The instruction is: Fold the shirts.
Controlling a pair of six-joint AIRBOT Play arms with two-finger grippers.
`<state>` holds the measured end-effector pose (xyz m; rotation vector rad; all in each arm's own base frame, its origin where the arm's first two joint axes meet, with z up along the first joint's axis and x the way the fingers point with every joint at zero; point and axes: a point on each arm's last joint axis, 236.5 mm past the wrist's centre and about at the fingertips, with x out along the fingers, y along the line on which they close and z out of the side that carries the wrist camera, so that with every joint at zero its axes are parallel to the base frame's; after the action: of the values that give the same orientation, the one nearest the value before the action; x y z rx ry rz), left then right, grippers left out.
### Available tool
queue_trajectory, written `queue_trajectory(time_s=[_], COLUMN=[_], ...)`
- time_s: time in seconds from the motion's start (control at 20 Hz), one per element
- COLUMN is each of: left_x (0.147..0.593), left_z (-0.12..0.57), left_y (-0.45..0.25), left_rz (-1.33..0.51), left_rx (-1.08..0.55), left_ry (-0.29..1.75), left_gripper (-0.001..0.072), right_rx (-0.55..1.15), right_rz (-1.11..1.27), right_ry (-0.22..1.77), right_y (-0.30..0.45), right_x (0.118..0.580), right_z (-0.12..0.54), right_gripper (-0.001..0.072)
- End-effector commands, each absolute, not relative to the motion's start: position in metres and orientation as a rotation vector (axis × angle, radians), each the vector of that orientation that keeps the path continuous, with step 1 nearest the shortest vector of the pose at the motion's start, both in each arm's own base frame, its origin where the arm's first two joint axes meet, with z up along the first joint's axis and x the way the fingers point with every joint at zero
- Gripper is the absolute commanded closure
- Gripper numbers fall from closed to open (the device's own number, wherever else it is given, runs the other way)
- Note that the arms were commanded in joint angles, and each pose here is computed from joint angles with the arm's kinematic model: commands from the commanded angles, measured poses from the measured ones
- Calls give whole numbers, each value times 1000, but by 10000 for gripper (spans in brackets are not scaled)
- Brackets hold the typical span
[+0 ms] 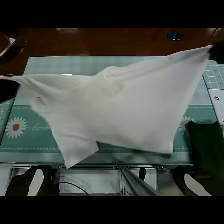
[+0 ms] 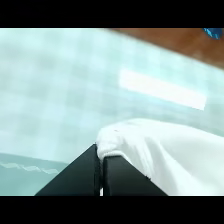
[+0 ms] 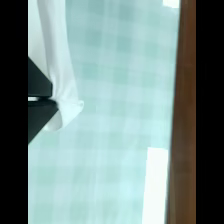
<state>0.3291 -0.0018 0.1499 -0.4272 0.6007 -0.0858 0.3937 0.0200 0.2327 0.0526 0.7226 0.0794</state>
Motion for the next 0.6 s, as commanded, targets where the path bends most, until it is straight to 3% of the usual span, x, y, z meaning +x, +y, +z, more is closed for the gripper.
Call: queue_trajectory(time_s=[0.0,0.2,0.35,0.4,0.5,0.55], left_x=[374,435,460,464,467,464], left_z=[69,28,4,-1,-4,-3], left_y=[-17,-9,-14,-17,-22,-20], left_rz=[-83,-14,-20,-28,-56,-74], left_rx=[-493,-551,-625,-643,-653,-637], left_ry=[706,720,787,808,848,878], left_gripper=[688,687,684,630,223,199], right_rx=[261,418,527,585,677,706], right_rz=[124,185,186,191,204,207], right_ry=[804,866,922,933,947,956], right_y=[19,26,31,34,30,24], right_x=[473,541,568,574,578,575], right_z=[153,94,55,46,38,39], right_gripper=[690,690,687,632,327,295])
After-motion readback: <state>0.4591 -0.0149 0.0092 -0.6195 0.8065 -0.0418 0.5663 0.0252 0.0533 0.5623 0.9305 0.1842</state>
